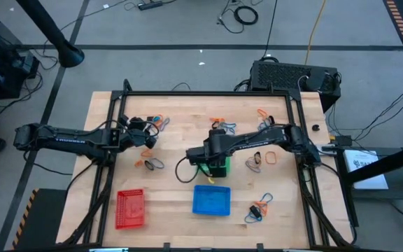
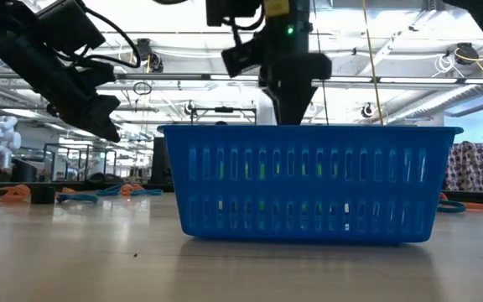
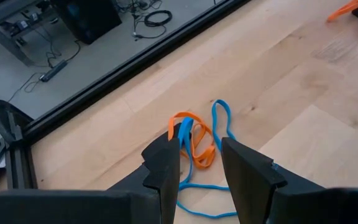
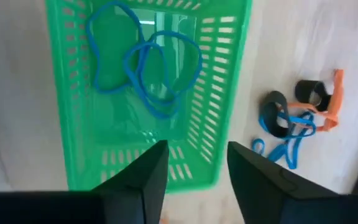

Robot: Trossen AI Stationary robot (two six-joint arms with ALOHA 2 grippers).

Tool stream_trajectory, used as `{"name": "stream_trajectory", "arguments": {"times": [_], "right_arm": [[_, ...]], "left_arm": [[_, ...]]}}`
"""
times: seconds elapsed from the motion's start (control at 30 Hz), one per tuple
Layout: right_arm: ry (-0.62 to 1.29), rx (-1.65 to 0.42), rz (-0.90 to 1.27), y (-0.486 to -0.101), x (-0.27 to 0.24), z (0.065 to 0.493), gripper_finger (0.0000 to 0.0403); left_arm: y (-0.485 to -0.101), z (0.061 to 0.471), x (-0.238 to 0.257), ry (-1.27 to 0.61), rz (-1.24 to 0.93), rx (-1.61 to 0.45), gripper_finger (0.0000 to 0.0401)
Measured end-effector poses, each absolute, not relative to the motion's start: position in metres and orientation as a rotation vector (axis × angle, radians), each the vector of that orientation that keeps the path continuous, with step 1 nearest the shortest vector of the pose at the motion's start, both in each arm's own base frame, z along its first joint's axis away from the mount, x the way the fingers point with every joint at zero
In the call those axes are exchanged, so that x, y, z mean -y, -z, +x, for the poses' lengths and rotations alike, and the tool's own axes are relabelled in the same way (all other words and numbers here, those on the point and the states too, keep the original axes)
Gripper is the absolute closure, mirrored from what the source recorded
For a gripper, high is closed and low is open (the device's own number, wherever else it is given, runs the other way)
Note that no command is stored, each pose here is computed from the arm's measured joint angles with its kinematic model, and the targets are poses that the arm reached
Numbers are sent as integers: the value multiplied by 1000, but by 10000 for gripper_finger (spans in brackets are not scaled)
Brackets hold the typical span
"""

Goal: Sort rubber bands into baskets
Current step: Put the blue rubberband into the green bin

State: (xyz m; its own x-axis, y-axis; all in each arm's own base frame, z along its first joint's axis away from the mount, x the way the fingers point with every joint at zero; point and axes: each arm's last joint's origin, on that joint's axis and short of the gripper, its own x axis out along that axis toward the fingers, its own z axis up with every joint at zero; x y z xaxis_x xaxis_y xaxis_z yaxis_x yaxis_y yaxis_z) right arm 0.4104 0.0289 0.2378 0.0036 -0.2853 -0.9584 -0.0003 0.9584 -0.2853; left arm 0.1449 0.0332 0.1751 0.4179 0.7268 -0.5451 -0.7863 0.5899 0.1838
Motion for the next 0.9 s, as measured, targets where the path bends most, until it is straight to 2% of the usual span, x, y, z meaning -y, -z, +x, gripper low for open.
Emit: {"name": "stream_trajectory", "arguments": {"times": [0.2,0.3,0.4,0.53,0.77,0.9], "right_arm": [[324,-1320,-100,-302,19,385,240],[400,-1199,-27,-307,51,366,246],[491,-1144,62,-288,84,339,252],[475,-1038,233,-250,116,309,259],[593,-962,301,-188,143,272,270],[671,-897,409,-171,151,262,275]], "left_arm": [[-175,145,-33,-951,-106,-630,274],[-170,143,-33,-940,-106,-649,274],[-167,142,-33,-936,-106,-658,274],[-167,143,-33,-935,-109,-649,274],[-173,149,-33,-925,-134,-569,274],[-175,151,-33,-922,-146,-537,274]]}}
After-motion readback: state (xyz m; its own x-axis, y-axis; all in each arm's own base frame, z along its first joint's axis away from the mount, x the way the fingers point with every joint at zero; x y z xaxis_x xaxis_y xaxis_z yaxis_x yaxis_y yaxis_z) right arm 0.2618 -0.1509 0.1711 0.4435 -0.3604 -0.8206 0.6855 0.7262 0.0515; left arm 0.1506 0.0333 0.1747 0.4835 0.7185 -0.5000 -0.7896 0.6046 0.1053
